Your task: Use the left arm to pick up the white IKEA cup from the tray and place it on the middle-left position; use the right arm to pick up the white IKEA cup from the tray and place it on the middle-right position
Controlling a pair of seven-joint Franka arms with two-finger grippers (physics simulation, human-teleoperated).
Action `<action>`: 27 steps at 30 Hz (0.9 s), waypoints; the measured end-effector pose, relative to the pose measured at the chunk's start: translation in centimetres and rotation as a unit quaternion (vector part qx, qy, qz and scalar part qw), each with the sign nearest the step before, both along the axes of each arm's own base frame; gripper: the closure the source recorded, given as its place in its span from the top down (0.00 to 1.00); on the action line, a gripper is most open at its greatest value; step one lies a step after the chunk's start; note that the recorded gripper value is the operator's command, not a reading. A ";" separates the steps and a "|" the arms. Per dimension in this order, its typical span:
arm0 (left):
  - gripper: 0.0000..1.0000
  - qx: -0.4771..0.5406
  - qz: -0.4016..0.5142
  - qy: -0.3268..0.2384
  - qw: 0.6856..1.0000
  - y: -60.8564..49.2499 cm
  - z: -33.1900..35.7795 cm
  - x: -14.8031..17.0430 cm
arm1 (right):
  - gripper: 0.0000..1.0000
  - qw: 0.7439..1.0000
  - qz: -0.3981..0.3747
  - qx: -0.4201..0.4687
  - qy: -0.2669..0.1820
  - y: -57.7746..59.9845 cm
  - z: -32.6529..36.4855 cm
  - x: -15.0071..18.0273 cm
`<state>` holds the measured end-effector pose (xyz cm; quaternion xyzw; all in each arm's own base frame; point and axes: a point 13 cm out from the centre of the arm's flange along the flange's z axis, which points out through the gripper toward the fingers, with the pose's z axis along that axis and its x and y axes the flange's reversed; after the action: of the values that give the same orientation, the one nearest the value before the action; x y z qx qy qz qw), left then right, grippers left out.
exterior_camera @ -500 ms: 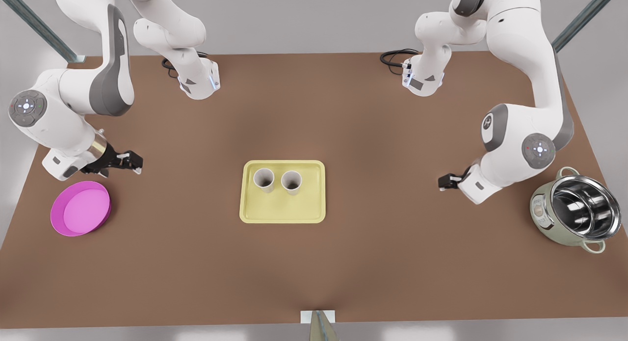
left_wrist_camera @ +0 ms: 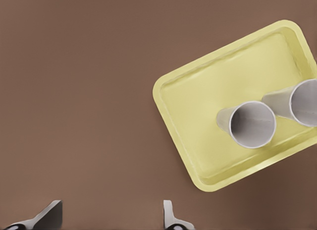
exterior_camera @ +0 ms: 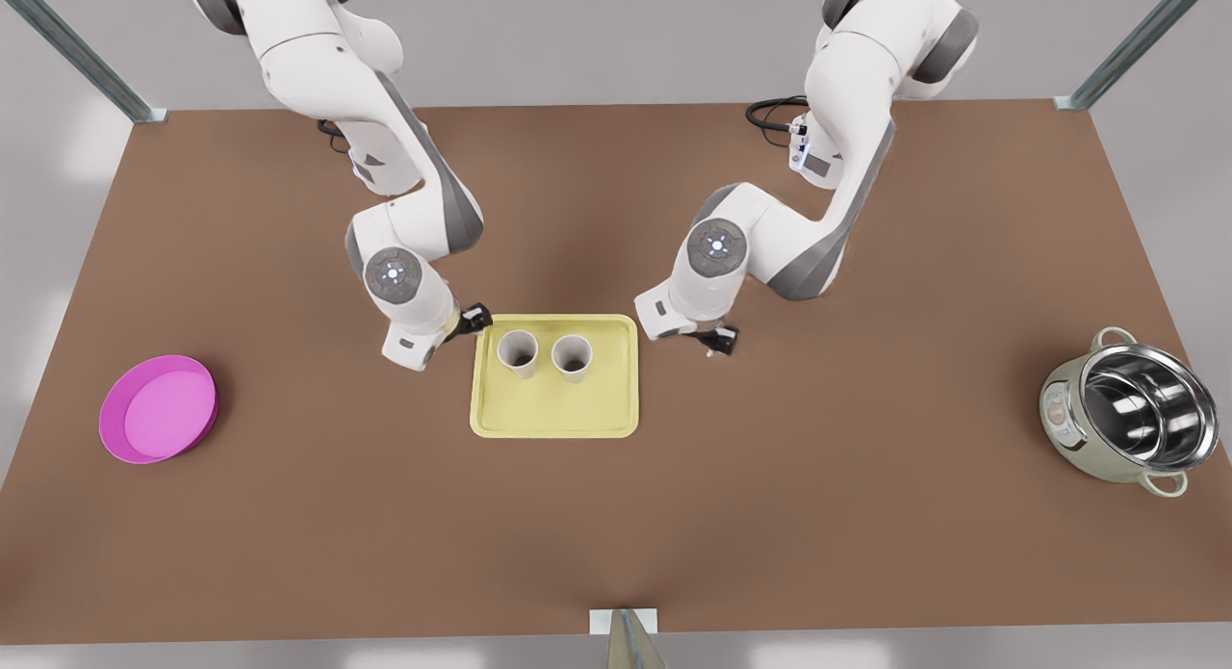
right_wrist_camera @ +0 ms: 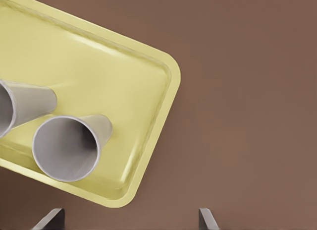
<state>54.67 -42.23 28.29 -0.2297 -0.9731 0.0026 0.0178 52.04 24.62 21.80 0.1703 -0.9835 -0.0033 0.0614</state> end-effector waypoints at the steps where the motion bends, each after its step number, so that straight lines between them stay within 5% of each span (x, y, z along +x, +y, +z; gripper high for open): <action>1: 1.00 -0.002 0.001 -0.005 1.000 -1.9 -0.9 -0.5 | 1.00 1.000 -0.012 -0.001 -0.001 -0.2 -1.6 -0.4; 7: 1.00 -0.017 0.047 -0.026 0.998 -8.4 -6.1 -0.5 | 1.00 0.996 -0.076 0.031 -0.031 2.9 -4.8 0.5; 11: 1.00 -0.048 0.097 -0.055 0.993 -10.3 -6.9 2.3 | 1.00 0.993 -0.105 0.041 -0.037 4.4 -6.0 0.7; 21: 1.00 -0.022 0.134 -0.066 0.989 -12.3 -12.2 -0.6 | 1.00 0.988 -0.149 0.027 -0.017 4.7 -9.8 -1.0; 25: 1.00 -0.022 0.152 -0.062 0.986 -12.8 -14.1 -1.1 | 0.69 0.988 -0.155 0.020 -0.004 4.8 -11.0 -2.3; 27: 1.00 -0.023 0.157 -0.062 0.985 -13.3 -14.8 -1.6 | 0.62 0.987 -0.157 0.017 0.001 5.0 -11.7 -2.7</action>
<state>53.10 -55.57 13.44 -0.0738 -0.9960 0.0141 -0.0483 49.32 29.59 10.11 0.0147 -0.9977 -0.0296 0.0585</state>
